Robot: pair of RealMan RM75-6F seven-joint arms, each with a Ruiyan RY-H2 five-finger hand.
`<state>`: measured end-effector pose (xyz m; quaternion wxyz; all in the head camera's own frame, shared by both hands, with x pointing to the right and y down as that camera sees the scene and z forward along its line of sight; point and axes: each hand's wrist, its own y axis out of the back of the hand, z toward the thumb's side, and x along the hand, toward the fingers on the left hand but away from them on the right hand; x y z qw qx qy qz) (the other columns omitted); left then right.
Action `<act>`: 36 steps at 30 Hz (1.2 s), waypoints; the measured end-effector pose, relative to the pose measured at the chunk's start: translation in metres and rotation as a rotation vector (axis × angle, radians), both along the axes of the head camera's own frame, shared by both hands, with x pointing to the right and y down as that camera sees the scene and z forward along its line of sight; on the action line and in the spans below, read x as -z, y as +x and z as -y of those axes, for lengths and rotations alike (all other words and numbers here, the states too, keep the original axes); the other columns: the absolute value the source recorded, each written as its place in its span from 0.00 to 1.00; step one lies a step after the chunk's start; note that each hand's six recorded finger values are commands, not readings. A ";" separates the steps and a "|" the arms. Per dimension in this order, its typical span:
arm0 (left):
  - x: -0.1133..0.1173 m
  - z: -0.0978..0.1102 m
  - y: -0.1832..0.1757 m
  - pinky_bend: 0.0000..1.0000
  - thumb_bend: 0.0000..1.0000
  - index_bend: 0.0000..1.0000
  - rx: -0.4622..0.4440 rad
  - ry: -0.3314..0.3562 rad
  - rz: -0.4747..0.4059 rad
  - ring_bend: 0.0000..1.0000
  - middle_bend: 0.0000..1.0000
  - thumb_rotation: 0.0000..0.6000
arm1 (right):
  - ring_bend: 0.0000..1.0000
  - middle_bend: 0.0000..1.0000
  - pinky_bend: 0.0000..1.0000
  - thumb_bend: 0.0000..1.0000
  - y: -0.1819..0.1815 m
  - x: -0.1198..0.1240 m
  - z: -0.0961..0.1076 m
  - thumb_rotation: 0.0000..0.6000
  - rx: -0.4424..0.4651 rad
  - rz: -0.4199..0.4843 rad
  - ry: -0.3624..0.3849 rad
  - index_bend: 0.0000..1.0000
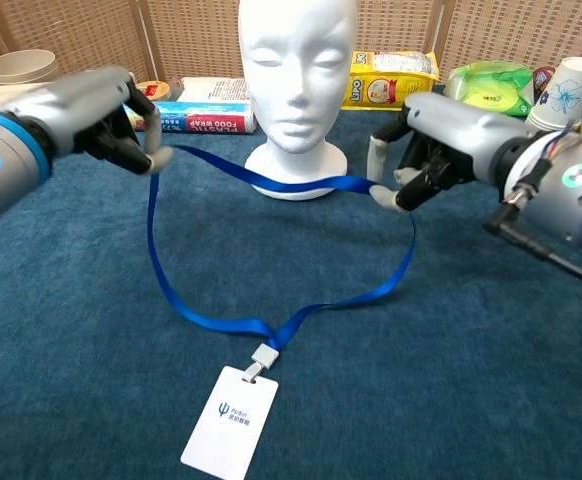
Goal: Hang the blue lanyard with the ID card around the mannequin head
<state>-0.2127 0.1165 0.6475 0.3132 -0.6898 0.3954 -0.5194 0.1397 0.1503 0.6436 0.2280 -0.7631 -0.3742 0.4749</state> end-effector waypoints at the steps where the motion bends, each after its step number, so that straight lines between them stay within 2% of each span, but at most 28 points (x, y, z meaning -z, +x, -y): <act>1: 0.005 0.001 -0.002 1.00 0.44 0.67 0.001 0.013 -0.008 1.00 1.00 0.91 | 1.00 0.98 1.00 0.49 -0.001 0.004 0.000 1.00 0.003 0.017 -0.002 0.64; 12: 0.069 0.012 -0.016 1.00 0.44 0.67 -0.013 0.187 -0.088 1.00 1.00 0.92 | 1.00 0.98 1.00 0.49 -0.008 0.053 0.008 1.00 0.050 0.159 0.019 0.65; 19: 0.095 0.023 -0.021 1.00 0.44 0.67 0.003 0.215 -0.144 1.00 1.00 0.93 | 1.00 0.98 1.00 0.49 -0.005 0.081 0.022 1.00 0.030 0.249 0.037 0.65; 26: 0.127 0.046 -0.020 1.00 0.44 0.67 0.003 0.275 -0.188 1.00 1.00 0.93 | 1.00 0.98 1.00 0.49 0.010 0.114 0.046 1.00 -0.017 0.307 0.101 0.65; 36: 0.153 0.071 -0.012 1.00 0.44 0.67 0.007 0.321 -0.228 1.00 1.00 0.94 | 1.00 0.98 1.00 0.49 0.020 0.134 0.072 1.00 -0.061 0.335 0.137 0.66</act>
